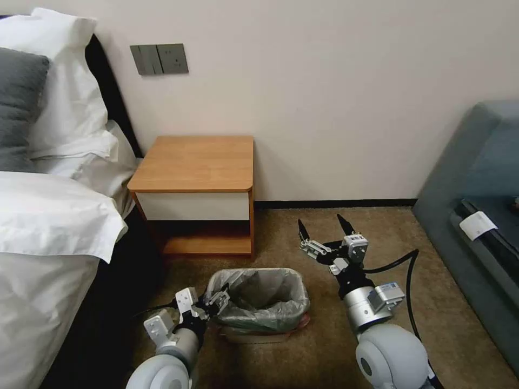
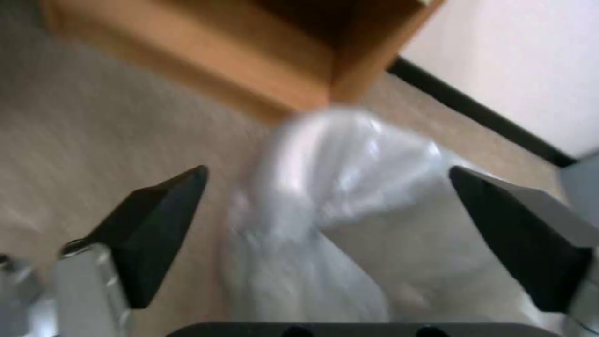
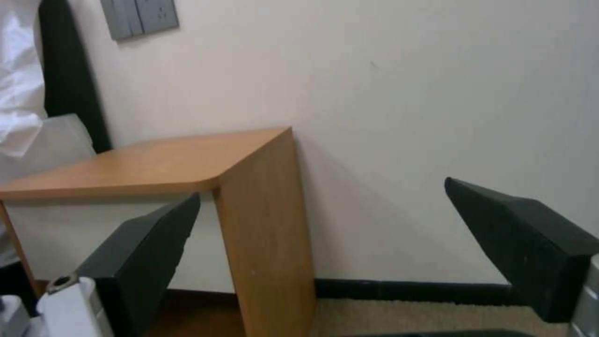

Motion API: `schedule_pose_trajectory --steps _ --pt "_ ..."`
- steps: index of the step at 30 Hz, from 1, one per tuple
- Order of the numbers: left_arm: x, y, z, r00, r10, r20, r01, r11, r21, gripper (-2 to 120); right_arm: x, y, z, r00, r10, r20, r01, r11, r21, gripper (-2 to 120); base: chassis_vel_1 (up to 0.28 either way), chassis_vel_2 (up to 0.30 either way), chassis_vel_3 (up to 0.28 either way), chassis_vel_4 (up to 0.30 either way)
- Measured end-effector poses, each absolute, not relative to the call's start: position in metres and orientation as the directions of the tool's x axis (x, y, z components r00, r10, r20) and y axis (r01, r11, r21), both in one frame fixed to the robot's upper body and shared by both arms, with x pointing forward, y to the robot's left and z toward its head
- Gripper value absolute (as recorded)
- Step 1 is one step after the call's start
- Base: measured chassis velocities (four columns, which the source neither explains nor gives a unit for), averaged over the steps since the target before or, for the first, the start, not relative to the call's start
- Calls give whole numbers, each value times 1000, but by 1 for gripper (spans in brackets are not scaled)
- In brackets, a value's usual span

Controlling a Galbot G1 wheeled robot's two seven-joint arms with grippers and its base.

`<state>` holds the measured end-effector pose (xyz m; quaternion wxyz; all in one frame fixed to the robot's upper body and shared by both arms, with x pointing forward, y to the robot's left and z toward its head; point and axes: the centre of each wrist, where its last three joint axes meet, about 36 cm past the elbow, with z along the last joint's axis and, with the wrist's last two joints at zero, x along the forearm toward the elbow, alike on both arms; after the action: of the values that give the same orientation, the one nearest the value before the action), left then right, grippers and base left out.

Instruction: Pick up the garbage bag from the table and place it over the trash can.

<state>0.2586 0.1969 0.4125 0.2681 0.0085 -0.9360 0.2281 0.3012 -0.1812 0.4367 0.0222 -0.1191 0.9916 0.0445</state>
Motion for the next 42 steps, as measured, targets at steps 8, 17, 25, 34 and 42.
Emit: schedule_pose_trajectory --steps 8,17,25,34,42 --pt "269 221 384 -977 11 213 -19 990 -137 100 289 -180 429 -983 -180 36 -183 980 -75 100 0 0 0 0" --pt "274 245 355 -988 78 134 68 995 -77 96 267 -168 381 -995 -92 50 -93 995 -23 100 0 0 0 0" --pt "270 239 356 -991 73 114 67 996 -50 94 260 -178 361 -997 -69 30 -70 997 -24 100 0 0 0 0" --pt "270 238 356 -992 62 114 56 997 -50 93 260 -180 361 -996 -78 31 -78 997 -26 100 0 0 0 0" --pt "270 238 356 -991 60 117 55 997 -52 93 260 -180 362 -996 -78 31 -79 997 -26 100 0 0 0 0"
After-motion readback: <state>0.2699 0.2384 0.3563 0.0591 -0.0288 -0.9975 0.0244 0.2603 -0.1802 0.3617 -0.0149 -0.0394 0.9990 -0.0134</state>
